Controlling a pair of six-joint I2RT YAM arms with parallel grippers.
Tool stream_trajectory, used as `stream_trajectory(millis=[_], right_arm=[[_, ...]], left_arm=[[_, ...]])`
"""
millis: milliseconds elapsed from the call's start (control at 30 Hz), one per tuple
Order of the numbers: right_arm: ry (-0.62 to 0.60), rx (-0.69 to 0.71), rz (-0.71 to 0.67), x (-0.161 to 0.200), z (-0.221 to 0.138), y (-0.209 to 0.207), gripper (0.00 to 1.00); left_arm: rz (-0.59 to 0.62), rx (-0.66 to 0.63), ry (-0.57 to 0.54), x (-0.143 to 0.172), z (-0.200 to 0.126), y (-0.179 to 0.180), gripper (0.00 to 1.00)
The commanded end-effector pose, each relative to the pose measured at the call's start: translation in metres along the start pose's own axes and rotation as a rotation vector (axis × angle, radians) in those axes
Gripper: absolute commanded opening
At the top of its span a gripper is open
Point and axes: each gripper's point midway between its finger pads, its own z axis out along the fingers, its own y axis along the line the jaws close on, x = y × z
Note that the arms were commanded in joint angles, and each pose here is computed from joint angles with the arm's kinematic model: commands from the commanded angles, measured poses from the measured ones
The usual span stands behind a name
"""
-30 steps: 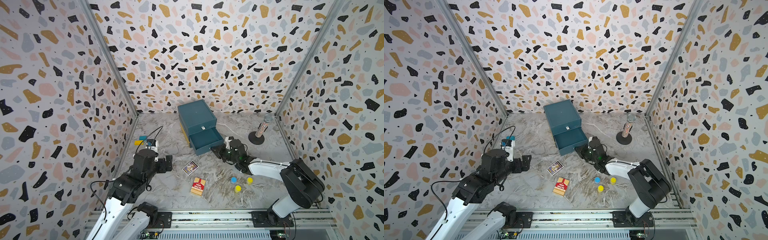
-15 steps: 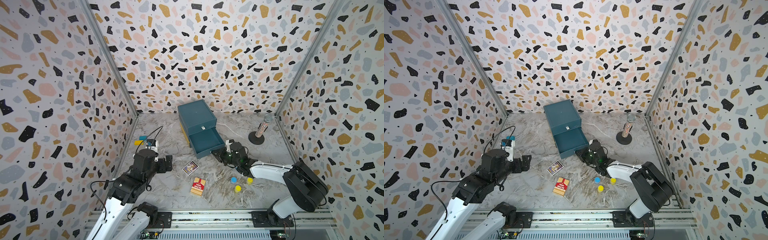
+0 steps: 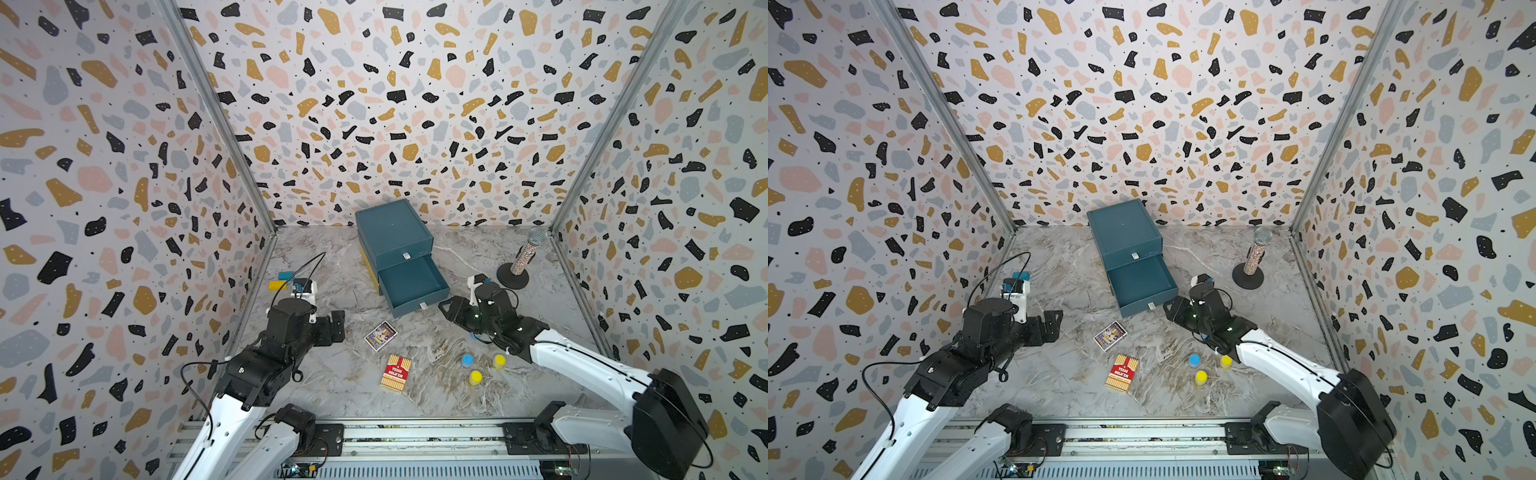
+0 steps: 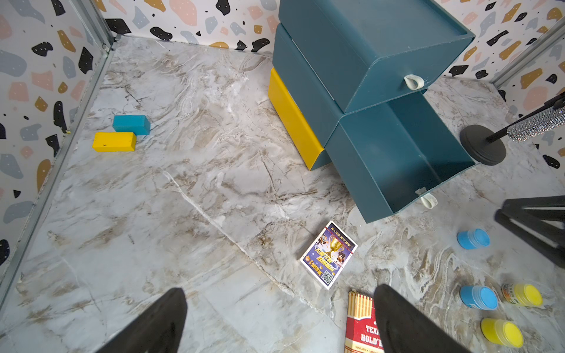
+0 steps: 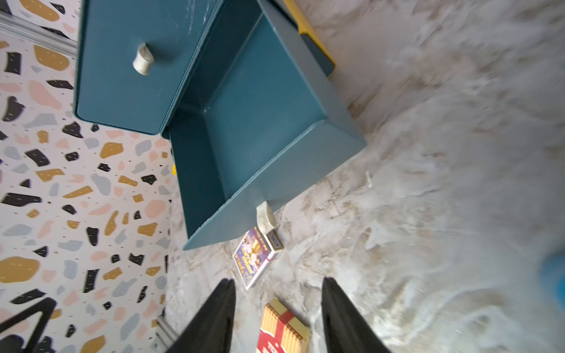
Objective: Put the paint cans in the drawer according to color
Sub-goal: Open the drawer in the storage box, then pick up the paint can at the center of the board.
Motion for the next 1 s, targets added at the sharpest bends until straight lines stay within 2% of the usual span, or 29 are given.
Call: stream_trajectory(millis=[0,133,300,567,967], right_arm=[[0.089,0.307,-0.2,0.006,-0.028,-0.064,0.5],[0.192,0.436,-0.312,0.011,-0.04,-0.092,0.53],[0.363,0.5,-0.352,0.03,-0.022,-0.108,0.57],[0.393,0.583,-0.361,0.025,-0.009,-0.128,0.58],[0.428,0.575,-0.356,0.021,0.018,-0.134,0.58]], left_arm=[[-0.001,0.011,-0.033,-0.007,0.0,-0.002,0.98],[-0.002,0.011,-0.035,-0.007,-0.001,-0.002,0.98],[-0.002,0.01,-0.035,-0.007,0.0,-0.002,0.98],[-0.002,0.011,-0.035,-0.007,-0.001,-0.002,0.98],[-0.002,0.01,-0.032,-0.006,0.0,-0.001,0.98]])
